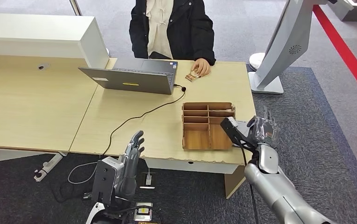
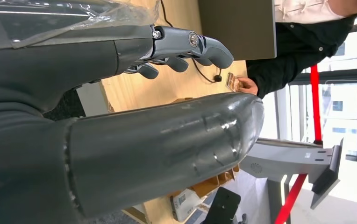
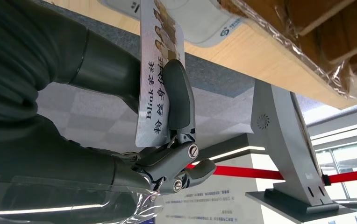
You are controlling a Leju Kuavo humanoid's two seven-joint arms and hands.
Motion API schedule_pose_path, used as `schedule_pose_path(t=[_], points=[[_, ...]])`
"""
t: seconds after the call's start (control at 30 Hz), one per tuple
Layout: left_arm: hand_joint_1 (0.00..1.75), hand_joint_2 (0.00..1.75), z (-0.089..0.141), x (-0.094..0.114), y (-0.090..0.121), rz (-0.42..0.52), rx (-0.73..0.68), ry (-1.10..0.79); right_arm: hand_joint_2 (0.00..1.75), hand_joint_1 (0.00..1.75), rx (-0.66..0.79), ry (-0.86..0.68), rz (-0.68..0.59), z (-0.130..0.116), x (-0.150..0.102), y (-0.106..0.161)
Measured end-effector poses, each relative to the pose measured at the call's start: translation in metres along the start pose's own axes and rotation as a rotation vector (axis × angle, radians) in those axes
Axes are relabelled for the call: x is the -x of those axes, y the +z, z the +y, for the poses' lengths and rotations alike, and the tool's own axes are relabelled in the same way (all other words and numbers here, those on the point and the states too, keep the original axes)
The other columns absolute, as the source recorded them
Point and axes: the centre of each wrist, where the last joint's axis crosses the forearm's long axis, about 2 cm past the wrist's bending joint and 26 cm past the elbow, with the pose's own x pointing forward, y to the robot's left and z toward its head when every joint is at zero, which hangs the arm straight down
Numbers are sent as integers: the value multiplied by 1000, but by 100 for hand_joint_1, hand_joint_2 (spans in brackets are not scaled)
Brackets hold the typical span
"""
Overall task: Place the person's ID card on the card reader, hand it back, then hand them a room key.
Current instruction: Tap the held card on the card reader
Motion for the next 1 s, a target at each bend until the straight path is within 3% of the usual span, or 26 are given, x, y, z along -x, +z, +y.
schedule_pose_path(t=[1.0], points=[[0,0,1,-5,1,-5,18,-8,175,175,-96,-4,-28,21,-13,24]])
